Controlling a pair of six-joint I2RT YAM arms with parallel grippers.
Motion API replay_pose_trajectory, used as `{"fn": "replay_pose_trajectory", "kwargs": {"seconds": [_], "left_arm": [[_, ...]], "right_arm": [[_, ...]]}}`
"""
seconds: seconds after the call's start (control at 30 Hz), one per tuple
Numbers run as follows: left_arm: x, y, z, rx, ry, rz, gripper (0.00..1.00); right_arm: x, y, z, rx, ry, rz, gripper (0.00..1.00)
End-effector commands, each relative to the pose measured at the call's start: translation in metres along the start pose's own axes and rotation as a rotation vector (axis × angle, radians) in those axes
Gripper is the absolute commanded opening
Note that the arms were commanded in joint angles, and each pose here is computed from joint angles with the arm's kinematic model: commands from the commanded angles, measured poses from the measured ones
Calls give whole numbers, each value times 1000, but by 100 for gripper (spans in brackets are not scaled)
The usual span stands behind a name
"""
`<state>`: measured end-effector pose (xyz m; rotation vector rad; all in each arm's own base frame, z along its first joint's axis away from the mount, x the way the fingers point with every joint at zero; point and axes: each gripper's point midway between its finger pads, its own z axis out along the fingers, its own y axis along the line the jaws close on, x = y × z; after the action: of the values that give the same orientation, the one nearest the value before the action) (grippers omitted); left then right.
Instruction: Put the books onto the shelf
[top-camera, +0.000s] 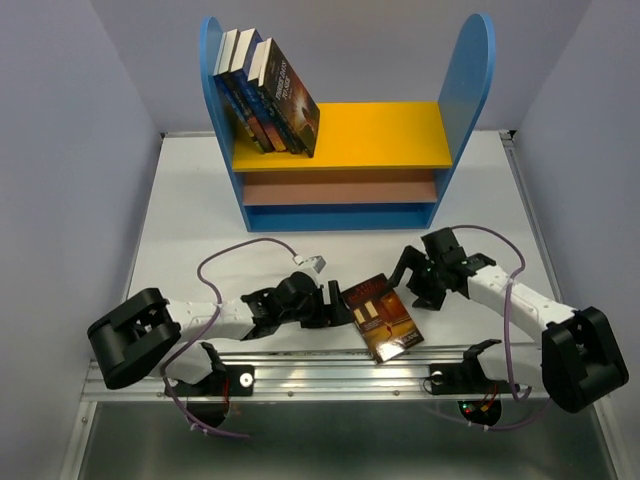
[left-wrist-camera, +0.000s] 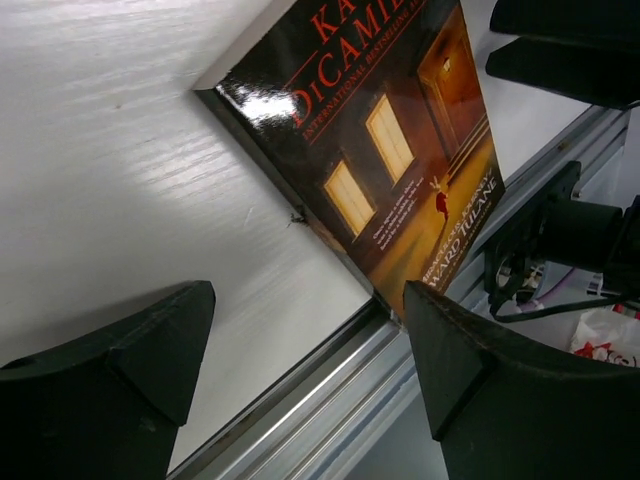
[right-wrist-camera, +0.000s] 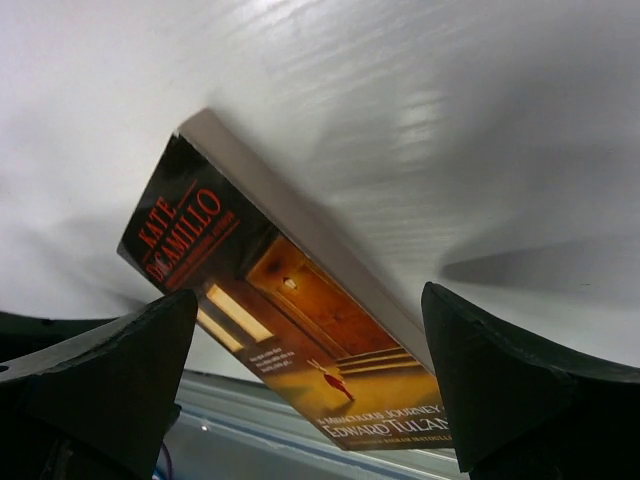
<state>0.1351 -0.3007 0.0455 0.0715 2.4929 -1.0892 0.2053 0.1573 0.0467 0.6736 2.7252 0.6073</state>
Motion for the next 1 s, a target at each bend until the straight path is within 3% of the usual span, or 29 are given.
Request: {"fn": "replay_pose_trajectory", "kwargs": {"seconds": [0.0, 0.17, 0.43, 0.77, 0.97], "left_arm": [[-13, -35, 14, 59, -69, -54, 86], [-5, -42, 41, 20, -38, -61, 75], [-6, -34, 62, -45, -56, -100, 42], [-12, -39, 66, -51, -80, -128, 38], [-16, -36, 64, -84, -96, -121, 38]], "right_arm": [[21, 2, -7, -76, 89, -112, 100], [32, 9, -13, -160, 130, -165, 100], [45, 27, -32, -289, 170, -176, 99], [43, 61, -67, -441, 157, -197, 91], [42, 55, -59, -406, 159, -198, 77]]}}
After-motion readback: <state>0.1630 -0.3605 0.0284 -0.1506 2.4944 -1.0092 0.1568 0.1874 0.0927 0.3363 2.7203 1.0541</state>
